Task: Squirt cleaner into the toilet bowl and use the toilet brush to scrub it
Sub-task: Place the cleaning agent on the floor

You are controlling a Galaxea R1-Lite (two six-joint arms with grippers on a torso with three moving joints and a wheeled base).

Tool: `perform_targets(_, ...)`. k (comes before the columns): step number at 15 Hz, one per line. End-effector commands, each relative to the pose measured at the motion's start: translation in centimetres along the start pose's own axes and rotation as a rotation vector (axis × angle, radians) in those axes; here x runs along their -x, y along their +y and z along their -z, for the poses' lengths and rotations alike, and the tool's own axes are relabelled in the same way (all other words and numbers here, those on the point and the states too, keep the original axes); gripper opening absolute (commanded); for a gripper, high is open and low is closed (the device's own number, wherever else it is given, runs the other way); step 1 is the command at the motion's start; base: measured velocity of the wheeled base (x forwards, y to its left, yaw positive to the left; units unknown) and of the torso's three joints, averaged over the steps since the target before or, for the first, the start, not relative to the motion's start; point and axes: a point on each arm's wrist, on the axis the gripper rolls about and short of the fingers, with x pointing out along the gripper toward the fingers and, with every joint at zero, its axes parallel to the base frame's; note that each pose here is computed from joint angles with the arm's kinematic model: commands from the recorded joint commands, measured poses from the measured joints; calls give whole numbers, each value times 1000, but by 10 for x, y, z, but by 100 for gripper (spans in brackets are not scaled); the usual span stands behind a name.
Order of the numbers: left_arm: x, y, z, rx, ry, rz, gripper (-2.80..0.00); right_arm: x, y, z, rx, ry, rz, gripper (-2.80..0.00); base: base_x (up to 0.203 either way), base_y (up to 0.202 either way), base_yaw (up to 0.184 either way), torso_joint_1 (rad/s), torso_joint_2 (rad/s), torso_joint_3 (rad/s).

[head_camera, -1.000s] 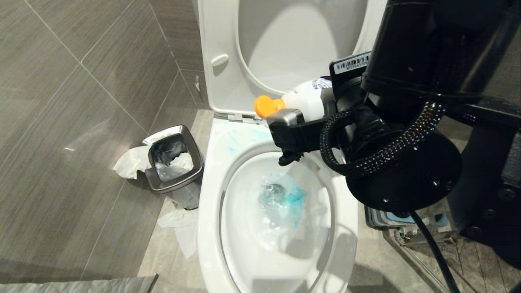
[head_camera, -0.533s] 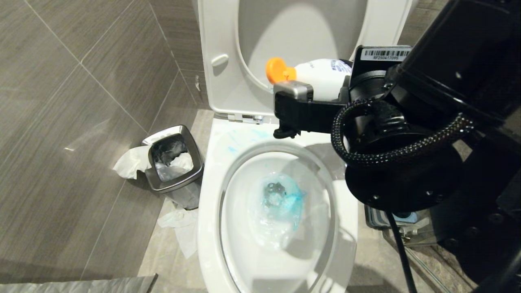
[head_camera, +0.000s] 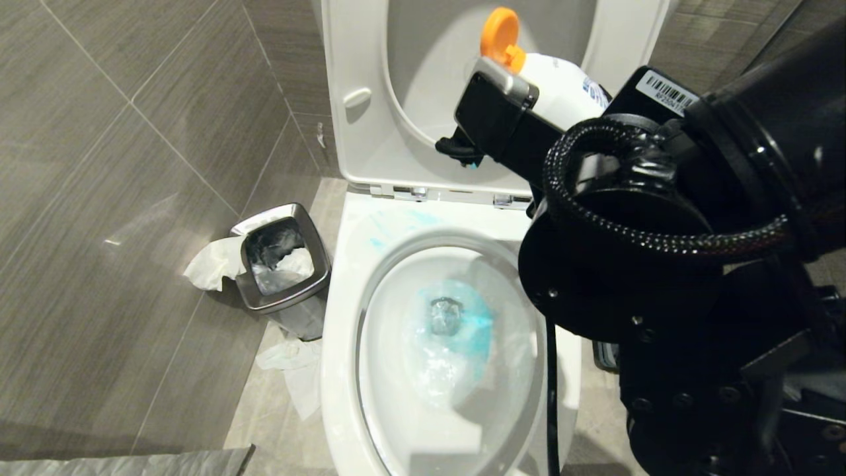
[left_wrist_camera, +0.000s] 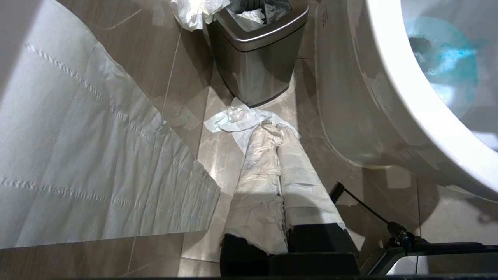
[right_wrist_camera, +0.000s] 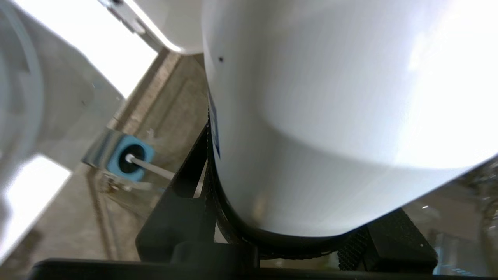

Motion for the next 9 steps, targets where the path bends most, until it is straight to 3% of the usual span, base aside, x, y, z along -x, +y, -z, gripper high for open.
perform_targets(1, 0, 0, 0, 0, 2, 0, -280, 4, -6, -7, -65, -2, -7, -280, 0, 0, 0, 0, 0, 0)
perform_targets(6, 0, 0, 0, 4, 2, -3, -280, 4, -39, -28, -278, -2, -3, -280, 0, 0, 0, 0, 0, 0)
perform_targets(9, 0, 0, 0, 4, 2, -2, -280, 3, -55, -33, -360, 1, 1, -280, 0, 0, 0, 0, 0, 0)
